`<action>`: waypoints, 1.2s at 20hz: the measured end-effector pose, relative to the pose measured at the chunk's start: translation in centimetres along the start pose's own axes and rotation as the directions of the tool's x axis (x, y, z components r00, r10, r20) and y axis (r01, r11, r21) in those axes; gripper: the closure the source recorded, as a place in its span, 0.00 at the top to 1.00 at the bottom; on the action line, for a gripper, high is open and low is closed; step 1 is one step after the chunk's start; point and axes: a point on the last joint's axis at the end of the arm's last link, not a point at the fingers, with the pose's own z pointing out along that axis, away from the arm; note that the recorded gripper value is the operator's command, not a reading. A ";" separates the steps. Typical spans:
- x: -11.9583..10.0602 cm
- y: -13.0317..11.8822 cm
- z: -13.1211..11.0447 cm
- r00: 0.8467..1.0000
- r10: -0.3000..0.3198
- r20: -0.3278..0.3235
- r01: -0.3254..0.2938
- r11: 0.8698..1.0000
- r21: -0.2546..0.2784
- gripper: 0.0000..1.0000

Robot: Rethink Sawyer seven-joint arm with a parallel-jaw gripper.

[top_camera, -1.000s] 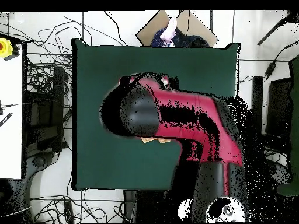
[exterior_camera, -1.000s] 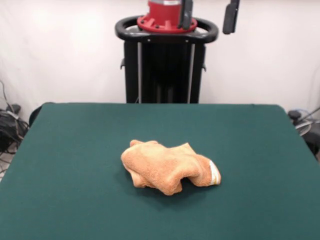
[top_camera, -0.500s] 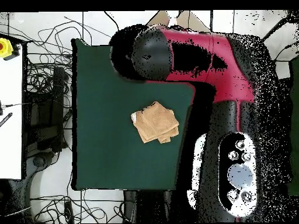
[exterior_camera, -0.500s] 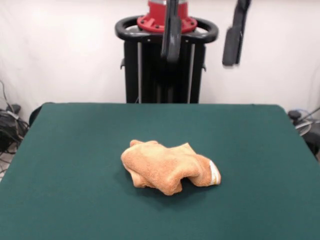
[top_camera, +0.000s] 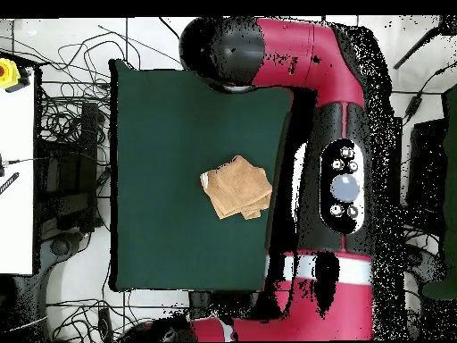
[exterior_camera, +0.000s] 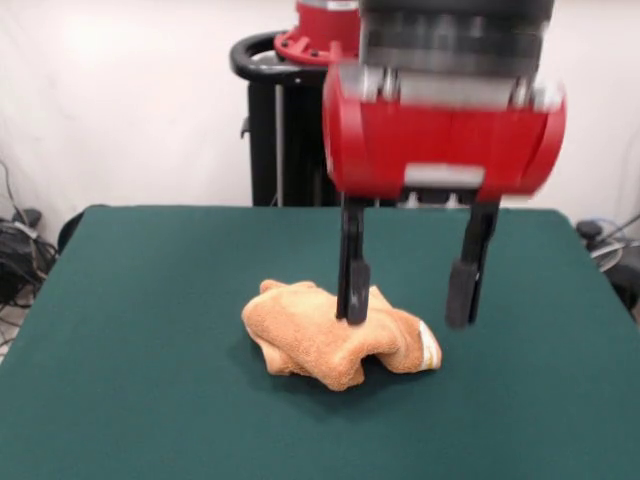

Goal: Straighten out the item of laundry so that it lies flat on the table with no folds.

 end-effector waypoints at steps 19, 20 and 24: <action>2.6 1.5 -0.2 0.988 -0.008 -0.156 0.001 0.999 -0.044 1.00; 2.6 1.6 -0.9 0.988 -0.007 -0.154 0.000 0.999 -0.048 1.00; 2.8 2.0 -2.2 0.989 -0.007 -0.150 -0.002 0.998 -0.056 1.00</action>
